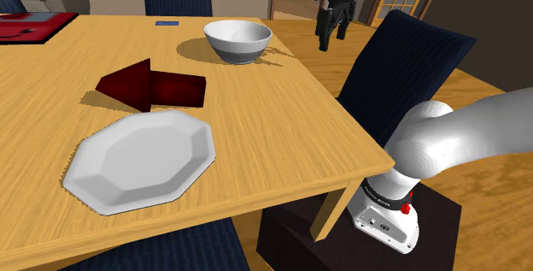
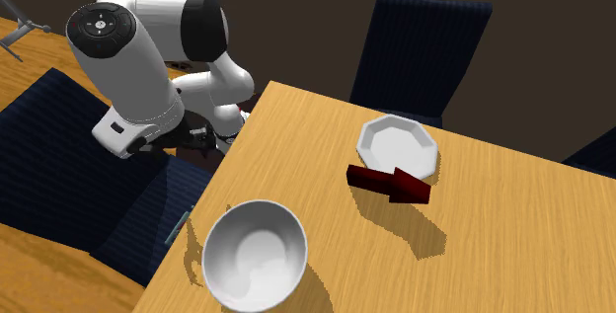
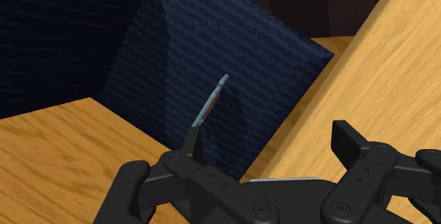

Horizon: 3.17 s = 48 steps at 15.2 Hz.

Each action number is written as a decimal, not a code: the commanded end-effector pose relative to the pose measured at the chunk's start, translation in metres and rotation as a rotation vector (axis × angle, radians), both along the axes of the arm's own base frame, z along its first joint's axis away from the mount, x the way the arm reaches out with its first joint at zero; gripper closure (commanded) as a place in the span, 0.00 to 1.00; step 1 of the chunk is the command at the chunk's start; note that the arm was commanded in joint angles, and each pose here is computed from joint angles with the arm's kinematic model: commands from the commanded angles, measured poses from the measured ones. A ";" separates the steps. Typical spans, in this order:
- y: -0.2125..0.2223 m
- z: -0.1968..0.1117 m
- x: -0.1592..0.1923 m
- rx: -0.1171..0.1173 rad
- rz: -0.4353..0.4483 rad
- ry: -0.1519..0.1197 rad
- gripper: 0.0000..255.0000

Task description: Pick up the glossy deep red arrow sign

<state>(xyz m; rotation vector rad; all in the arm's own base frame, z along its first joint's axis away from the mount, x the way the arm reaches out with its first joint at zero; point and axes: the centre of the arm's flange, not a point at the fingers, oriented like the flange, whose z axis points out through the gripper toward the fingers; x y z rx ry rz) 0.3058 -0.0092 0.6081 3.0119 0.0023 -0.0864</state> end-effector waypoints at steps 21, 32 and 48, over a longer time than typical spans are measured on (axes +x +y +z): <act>0.216 0.004 0.104 0.117 0.436 -0.062 0.00; 0.347 0.020 0.118 0.181 0.676 -0.096 0.00; 0.404 -0.010 0.114 0.210 0.781 -0.111 1.00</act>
